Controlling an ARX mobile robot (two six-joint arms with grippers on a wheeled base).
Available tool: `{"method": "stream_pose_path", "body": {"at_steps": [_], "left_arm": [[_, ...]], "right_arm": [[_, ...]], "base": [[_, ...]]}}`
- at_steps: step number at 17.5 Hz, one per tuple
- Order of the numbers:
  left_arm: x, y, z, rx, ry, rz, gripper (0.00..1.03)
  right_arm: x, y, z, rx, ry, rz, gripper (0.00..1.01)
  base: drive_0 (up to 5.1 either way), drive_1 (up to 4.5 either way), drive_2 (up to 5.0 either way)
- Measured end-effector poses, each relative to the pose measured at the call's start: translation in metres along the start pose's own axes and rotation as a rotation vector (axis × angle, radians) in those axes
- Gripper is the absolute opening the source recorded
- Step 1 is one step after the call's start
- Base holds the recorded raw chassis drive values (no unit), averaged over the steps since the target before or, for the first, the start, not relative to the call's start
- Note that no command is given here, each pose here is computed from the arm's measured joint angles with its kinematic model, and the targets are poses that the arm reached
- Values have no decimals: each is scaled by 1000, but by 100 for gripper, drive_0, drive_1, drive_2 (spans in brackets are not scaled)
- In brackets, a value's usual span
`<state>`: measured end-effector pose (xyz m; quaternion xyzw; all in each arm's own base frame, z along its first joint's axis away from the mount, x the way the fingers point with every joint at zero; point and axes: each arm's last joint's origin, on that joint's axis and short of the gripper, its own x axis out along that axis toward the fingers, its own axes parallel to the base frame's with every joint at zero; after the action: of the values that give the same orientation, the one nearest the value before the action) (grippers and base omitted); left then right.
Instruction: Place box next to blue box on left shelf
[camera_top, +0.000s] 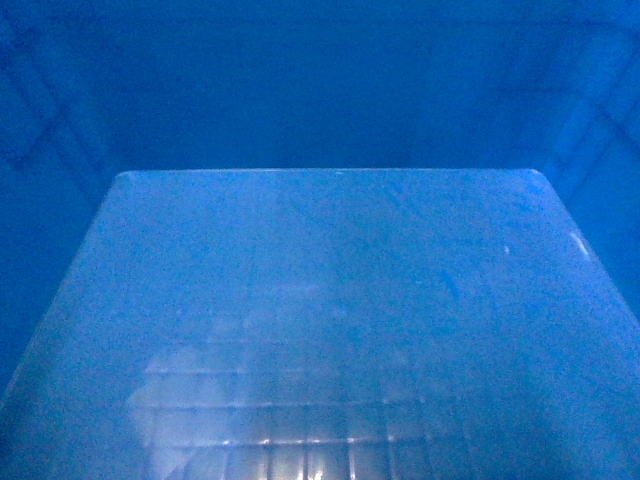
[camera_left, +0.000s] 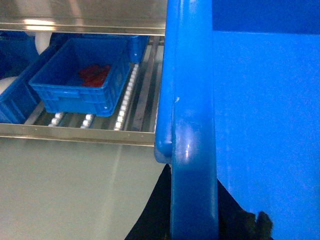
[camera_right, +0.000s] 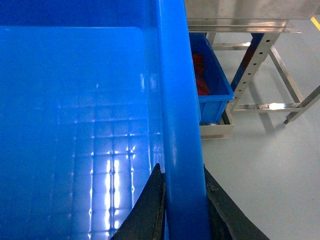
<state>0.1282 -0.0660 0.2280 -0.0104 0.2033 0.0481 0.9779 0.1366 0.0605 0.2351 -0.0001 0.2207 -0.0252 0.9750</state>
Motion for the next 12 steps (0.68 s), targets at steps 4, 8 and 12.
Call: {"method": "stream_pose_path", "body": {"at_steps": [4,8,12], "left_arm": [[0,0,0,1,1,-1,9],[0,0,0,0,0,0,9],[-1,1,0,5,-1,4,9]], "right_arm": [[0,0,0,-1,2,-1,12],[0,0,0,-1,2,0,12],[1,0,0,3,4,3,12]], "base": [[-500,236,236],[-500,236,236],[-250,118,118]]}}
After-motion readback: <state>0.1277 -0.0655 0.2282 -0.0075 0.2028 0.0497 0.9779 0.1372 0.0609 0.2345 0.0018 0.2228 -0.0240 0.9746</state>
